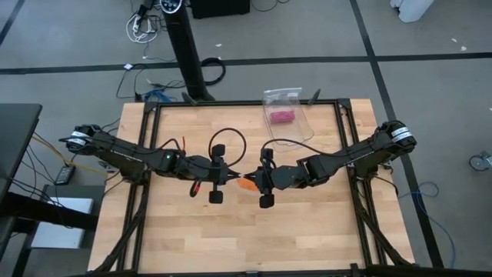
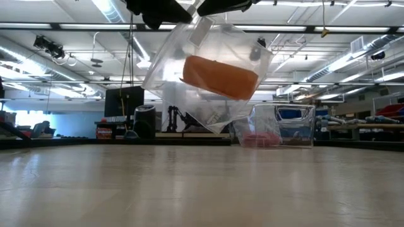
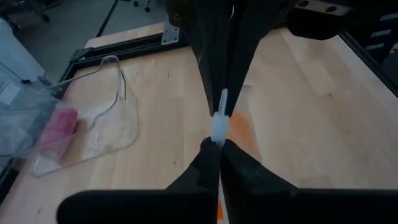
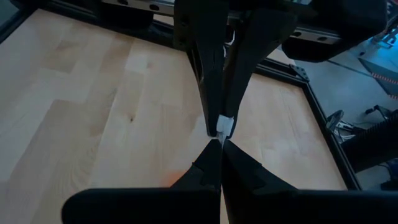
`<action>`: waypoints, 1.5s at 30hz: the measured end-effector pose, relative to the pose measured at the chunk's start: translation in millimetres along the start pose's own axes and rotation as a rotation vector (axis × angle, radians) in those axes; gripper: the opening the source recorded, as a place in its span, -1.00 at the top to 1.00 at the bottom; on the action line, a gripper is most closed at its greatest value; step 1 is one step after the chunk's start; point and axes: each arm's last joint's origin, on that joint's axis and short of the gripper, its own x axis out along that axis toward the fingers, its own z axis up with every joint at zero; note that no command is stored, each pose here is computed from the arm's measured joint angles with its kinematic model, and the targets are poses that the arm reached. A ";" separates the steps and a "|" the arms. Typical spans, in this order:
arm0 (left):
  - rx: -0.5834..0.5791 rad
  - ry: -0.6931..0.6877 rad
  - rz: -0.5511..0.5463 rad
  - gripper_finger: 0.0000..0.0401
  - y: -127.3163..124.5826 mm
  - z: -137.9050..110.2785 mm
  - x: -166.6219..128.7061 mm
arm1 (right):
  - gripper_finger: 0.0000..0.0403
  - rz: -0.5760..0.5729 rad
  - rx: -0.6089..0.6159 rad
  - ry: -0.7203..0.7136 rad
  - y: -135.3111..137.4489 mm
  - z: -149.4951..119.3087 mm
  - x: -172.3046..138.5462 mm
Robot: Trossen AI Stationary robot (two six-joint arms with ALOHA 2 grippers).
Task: Roll bandage
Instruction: Close the transparent zip bag
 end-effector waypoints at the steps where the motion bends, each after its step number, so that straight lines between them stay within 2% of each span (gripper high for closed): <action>1: 0.000 0.002 0.000 0.95 0.0 -0.1 -0.1 | 1.00 0.000 0.000 0.000 0.0 0.0 0.0; 9: -0.038 -0.040 0.002 0.90 0.0 3.0 0.2 | 1.00 0.001 -0.001 -0.001 0.3 0.2 -0.7; 21: -0.051 -0.096 -0.078 0.44 -2.1 8.2 0.0 | 1.00 0.006 -0.004 0.003 0.6 0.0 -1.4; 27: -0.059 -0.122 -0.112 0.32 -3.0 10.9 -0.5 | 1.00 0.006 -0.007 0.009 0.6 -0.6 -1.2; 35: -0.060 -0.121 -0.084 0.39 -0.2 11.1 0.0 | 1.00 0.003 -0.006 0.004 0.4 -0.2 -0.9; 45: -0.026 -0.108 -0.069 0.75 -2.0 8.5 7.9 | 1.00 0.003 -0.017 -0.004 0.5 0.5 -0.4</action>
